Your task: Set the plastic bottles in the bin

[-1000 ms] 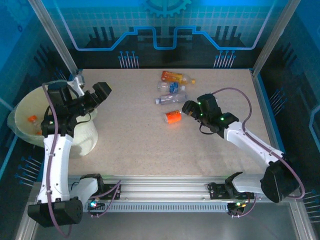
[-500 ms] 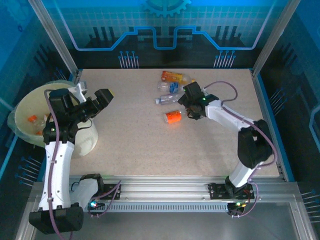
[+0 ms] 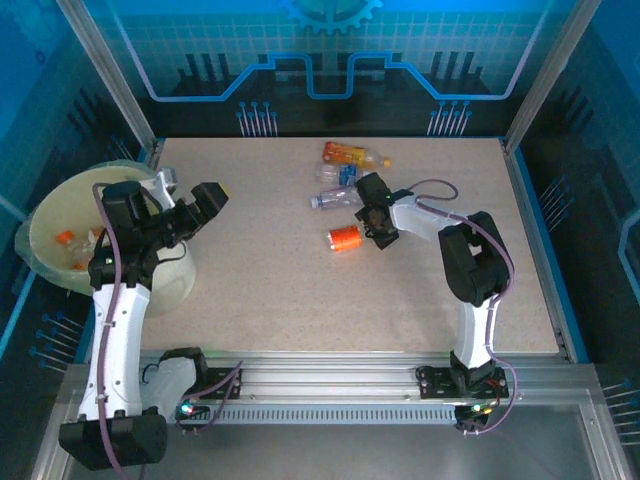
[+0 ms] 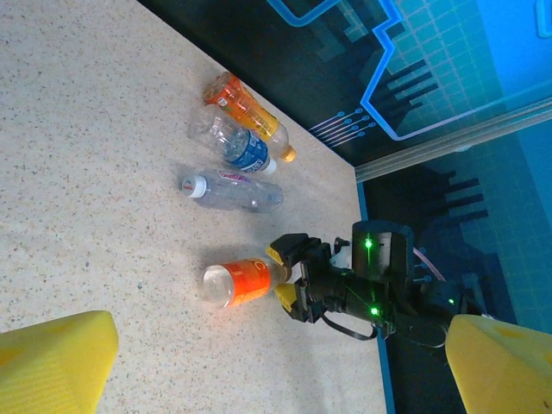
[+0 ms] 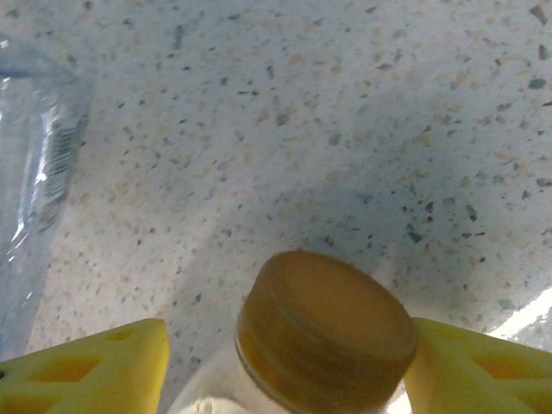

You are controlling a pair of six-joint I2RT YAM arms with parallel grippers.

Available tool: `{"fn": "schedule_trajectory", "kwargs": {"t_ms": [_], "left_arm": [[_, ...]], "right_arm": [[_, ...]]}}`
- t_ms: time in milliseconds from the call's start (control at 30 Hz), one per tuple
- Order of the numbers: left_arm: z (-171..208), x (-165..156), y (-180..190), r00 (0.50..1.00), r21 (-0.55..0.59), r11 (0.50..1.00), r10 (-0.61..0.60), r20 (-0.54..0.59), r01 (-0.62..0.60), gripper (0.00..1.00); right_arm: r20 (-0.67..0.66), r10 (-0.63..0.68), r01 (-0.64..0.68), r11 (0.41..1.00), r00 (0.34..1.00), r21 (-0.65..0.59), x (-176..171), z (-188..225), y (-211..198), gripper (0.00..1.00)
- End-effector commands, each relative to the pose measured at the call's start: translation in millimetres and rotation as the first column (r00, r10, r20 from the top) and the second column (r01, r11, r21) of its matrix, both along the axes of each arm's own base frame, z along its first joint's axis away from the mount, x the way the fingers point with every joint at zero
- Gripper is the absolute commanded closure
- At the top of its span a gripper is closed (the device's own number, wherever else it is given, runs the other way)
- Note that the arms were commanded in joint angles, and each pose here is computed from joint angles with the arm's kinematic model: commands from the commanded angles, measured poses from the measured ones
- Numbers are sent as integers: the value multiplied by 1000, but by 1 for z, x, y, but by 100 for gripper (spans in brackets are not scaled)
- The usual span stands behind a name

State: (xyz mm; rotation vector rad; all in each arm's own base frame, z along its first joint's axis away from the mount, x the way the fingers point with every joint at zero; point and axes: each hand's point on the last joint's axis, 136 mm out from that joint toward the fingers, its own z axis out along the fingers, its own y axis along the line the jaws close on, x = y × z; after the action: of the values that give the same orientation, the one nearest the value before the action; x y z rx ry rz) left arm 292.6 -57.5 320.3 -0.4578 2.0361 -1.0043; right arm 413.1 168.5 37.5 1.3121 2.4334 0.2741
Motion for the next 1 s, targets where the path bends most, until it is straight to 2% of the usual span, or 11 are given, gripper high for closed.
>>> {"fn": "schedule_trajectory", "kwargs": {"t_ms": [0, 200, 367, 467, 600, 833, 967], "left_arm": [[4, -5, -15, 994, -23, 995, -96, 47, 97, 1], [15, -10, -22, 986, -47, 990, -127, 112, 132, 1], [22, -16, -31, 972, -75, 980, -170, 161, 183, 1], [23, -19, -40, 964, -80, 972, -204, 171, 220, 1], [24, -24, -55, 950, -71, 959, -258, 179, 274, 1], [17, -26, -80, 932, -45, 941, -324, 164, 335, 1], [14, -24, -97, 920, -2, 931, -359, 159, 364, 1]], "right_arm": [[-32, -111, 113, 991, 993, 70, 1, -20, -7, 32], [-29, -108, 110, 990, 994, 91, 0, -23, -10, 38], [5, -82, 81, 992, 997, 94, -4, -18, -12, 50], [69, -35, 29, 996, 997, 83, -5, -7, -15, 59], [170, 68, -74, 997, 983, 33, -8, 18, -17, 65], [340, 245, -235, 969, 908, -72, -30, 82, -19, 70], [455, 332, -328, 940, 826, -90, -45, 114, -15, 74]]}}
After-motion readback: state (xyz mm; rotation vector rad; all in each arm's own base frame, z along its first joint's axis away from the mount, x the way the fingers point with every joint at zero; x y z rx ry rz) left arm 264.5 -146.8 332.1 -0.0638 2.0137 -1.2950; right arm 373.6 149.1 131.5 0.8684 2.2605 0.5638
